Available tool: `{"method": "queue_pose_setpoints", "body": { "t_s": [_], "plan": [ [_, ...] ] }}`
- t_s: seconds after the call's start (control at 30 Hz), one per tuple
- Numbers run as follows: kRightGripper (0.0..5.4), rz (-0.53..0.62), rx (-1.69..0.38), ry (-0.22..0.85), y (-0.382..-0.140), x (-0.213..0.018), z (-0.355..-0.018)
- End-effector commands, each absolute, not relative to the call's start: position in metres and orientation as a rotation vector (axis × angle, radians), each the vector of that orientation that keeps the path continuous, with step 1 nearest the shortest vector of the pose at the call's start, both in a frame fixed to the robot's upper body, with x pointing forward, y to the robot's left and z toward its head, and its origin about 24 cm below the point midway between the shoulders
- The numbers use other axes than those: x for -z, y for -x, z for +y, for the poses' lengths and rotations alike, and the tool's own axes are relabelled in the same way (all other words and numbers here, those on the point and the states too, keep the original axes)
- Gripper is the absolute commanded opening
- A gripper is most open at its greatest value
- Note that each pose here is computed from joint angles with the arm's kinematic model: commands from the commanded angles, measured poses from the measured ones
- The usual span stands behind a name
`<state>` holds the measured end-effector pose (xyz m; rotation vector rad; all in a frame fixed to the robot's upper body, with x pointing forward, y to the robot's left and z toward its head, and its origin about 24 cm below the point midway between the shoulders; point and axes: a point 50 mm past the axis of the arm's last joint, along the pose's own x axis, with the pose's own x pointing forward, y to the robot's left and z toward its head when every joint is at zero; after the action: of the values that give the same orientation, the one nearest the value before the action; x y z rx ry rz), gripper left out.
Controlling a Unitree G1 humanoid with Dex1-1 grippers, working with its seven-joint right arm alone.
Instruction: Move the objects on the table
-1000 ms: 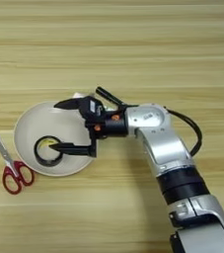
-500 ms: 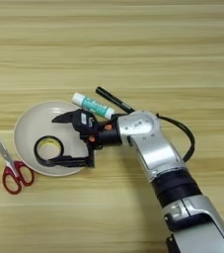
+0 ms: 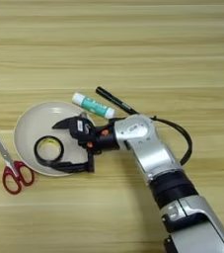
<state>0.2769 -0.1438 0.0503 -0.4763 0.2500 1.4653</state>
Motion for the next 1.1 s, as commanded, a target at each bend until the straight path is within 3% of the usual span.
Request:
{"method": "queue_pose_setpoints", "body": {
  "t_s": [0.03,1.1],
  "plan": [
    [5.37,0.129,-1.429,0.57,-0.2934,-0.0792,-0.1377],
    [5.37,0.142,-1.418,0.673,-0.298,-0.0753,-0.1295]
  ]
}}
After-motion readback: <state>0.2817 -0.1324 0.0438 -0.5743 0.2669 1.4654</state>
